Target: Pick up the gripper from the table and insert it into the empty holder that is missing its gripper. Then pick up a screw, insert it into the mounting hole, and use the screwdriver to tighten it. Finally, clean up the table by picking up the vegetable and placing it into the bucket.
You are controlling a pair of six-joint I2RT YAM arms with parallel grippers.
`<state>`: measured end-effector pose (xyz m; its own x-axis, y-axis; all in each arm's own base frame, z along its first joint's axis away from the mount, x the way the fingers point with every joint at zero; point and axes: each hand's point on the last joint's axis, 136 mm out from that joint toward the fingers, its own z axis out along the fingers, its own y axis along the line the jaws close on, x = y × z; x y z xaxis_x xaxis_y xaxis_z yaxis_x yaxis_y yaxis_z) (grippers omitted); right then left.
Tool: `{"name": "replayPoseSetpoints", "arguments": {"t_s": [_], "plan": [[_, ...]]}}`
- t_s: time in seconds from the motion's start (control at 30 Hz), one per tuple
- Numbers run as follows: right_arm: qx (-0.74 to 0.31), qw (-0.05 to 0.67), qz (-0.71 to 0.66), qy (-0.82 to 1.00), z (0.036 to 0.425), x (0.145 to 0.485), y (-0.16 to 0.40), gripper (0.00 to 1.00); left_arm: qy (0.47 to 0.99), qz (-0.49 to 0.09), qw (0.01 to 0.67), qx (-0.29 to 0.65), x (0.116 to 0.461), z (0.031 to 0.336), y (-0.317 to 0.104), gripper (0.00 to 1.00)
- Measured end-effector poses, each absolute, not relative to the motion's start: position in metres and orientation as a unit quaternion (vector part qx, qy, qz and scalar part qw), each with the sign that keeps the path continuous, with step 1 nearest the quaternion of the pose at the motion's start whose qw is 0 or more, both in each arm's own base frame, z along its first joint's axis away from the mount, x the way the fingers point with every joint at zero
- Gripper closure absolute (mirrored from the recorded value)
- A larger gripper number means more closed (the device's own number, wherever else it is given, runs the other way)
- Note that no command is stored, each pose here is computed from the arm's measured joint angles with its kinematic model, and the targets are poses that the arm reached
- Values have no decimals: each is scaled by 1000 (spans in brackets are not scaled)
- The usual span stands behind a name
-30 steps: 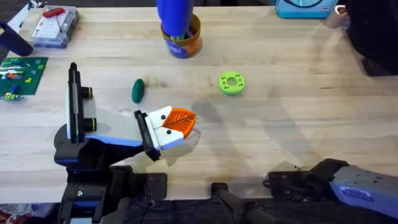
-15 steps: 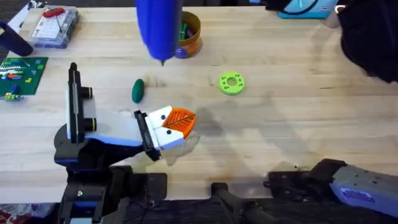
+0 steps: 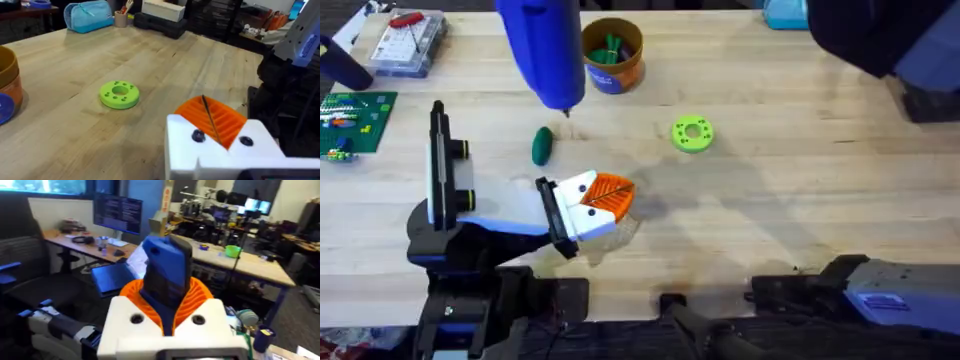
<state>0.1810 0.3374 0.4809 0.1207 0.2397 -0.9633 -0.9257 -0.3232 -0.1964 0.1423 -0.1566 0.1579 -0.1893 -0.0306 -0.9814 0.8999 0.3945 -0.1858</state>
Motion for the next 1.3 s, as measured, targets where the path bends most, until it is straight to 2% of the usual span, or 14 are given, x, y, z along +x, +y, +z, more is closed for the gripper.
{"name": "replayPoseSetpoints", "arguments": {"t_s": [0.9, 1.3], "plan": [[-602, 448, 599, 278, 471, 160, 337, 946, 638, -432, 538, 340, 142, 158, -157, 990], [-600, 448, 605, 270, 435, 153, 344, 947, 639, -432, 538, 340, 142, 158, -157, 990]]}}
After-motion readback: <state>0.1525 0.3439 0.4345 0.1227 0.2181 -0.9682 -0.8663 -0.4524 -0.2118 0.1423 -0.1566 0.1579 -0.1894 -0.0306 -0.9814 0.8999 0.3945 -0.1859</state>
